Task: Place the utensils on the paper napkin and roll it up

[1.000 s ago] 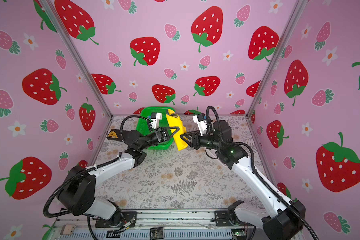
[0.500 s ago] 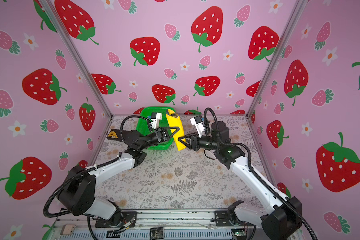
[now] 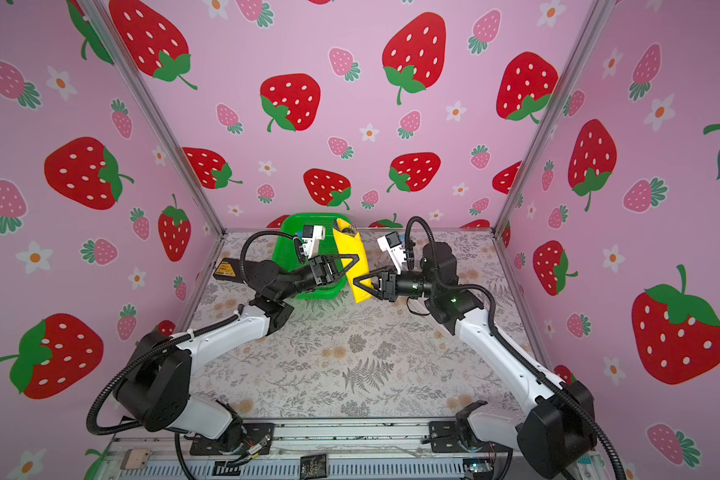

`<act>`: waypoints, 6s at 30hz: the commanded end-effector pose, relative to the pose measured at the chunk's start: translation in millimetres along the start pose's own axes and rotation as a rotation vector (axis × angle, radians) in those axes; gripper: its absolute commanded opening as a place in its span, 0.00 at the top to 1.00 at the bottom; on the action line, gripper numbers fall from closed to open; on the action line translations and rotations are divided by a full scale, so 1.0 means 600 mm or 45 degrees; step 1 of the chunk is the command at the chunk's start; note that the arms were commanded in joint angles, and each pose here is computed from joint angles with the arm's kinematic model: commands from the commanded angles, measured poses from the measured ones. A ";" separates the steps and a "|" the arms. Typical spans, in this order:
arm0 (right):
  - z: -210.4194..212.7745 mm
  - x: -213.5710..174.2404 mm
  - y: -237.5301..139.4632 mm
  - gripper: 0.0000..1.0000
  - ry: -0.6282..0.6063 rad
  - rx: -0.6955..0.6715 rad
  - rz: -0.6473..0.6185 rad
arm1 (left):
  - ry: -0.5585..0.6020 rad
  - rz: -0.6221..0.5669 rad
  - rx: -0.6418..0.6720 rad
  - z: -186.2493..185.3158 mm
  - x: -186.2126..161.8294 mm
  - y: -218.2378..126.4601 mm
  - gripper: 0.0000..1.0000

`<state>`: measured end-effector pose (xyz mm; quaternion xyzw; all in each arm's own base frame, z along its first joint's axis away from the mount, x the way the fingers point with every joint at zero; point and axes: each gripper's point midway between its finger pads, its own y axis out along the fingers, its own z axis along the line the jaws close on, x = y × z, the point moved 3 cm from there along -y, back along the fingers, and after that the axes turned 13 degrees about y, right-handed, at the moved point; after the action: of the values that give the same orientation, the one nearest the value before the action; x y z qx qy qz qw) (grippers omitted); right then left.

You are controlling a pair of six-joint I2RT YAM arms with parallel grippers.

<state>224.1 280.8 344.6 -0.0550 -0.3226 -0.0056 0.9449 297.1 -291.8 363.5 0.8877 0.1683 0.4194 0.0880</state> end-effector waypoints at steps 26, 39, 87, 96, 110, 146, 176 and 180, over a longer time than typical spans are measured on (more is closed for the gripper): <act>0.020 -0.001 0.002 0.83 -0.010 0.141 0.049 | 0.134 0.035 -0.129 -0.056 0.028 0.015 1.00; 0.025 0.003 -0.005 0.91 -0.022 0.140 -0.003 | 0.130 0.038 -0.045 -0.043 0.025 0.010 0.78; 0.024 0.004 -0.013 0.91 -0.008 0.157 -0.039 | 0.046 0.058 -0.106 -0.036 0.011 0.025 0.77; 0.018 0.004 -0.016 0.90 0.003 0.135 -0.056 | 0.056 0.045 -0.103 -0.037 0.014 0.025 0.87; 0.017 0.003 -0.028 0.75 0.008 0.119 -0.067 | 0.083 0.041 -0.109 -0.041 0.015 0.024 0.99; -0.033 -0.021 -0.094 0.80 0.080 -0.233 -0.128 | 0.095 0.027 -0.127 -0.046 0.023 0.026 1.00; -0.036 -0.057 -0.049 0.88 0.114 -0.049 0.038 | 0.092 0.003 -0.139 -0.051 0.029 0.025 1.00; -0.050 -0.069 -0.050 0.88 0.126 -0.100 0.063 | 0.097 0.000 -0.141 -0.054 0.031 0.024 1.00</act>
<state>213.5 246.6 314.6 -0.0797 -0.2792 -0.0146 0.9568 296.9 -304.8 361.5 0.8946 0.1356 0.4177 0.0829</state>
